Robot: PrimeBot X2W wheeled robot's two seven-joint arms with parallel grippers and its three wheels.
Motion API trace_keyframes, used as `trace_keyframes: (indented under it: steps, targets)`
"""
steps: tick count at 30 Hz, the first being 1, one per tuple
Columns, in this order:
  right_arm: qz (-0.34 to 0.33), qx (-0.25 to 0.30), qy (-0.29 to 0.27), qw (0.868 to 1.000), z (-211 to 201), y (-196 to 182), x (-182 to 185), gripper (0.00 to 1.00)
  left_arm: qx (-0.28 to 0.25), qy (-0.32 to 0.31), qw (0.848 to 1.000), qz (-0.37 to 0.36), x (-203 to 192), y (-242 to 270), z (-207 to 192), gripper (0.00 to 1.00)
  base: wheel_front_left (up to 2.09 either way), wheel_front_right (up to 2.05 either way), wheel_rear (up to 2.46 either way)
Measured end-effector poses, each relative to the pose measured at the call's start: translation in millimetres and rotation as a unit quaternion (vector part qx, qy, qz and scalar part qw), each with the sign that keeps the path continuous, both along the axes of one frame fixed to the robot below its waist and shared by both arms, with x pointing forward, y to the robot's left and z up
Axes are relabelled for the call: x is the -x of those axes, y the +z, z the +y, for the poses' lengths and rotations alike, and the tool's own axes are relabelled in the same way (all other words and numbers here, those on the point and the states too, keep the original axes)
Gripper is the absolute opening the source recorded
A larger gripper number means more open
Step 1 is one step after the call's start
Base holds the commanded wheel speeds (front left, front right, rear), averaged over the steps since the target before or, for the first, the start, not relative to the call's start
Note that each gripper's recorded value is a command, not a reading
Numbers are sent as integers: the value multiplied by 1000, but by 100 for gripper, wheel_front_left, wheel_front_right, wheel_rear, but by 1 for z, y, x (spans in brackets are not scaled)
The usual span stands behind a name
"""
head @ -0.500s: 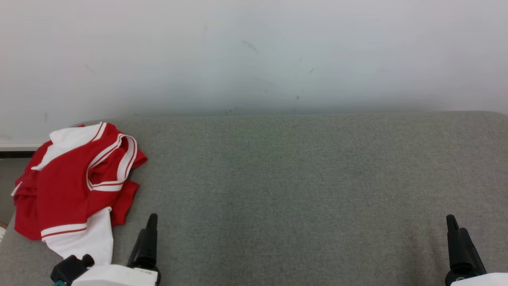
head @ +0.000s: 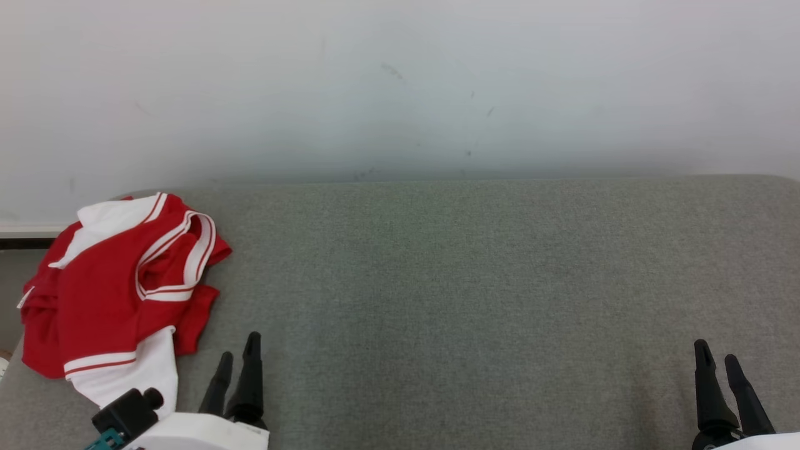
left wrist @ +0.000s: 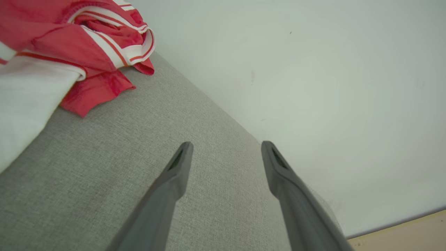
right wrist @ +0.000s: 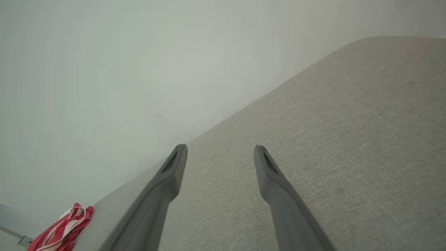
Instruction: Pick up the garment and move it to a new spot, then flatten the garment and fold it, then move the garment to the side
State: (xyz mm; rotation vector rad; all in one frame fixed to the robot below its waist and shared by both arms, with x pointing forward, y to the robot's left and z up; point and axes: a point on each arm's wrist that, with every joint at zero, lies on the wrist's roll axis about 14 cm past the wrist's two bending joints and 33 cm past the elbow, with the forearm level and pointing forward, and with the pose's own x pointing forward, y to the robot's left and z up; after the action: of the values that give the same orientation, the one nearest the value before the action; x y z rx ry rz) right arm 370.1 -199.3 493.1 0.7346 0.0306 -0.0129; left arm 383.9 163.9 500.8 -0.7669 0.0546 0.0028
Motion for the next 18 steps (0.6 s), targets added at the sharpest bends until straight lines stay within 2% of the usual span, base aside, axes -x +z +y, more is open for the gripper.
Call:
trace_keyframes:
  steps: [9,18]
  targets:
    - [-7,64,13,998,3,2,1,100,-72,-8,997,-8,0,1,-5,100,0,0,0]
    - [-16,121,27,992,9,4,1,100,-149,-12,989,-17,2,3,-4,100,0,0,0]
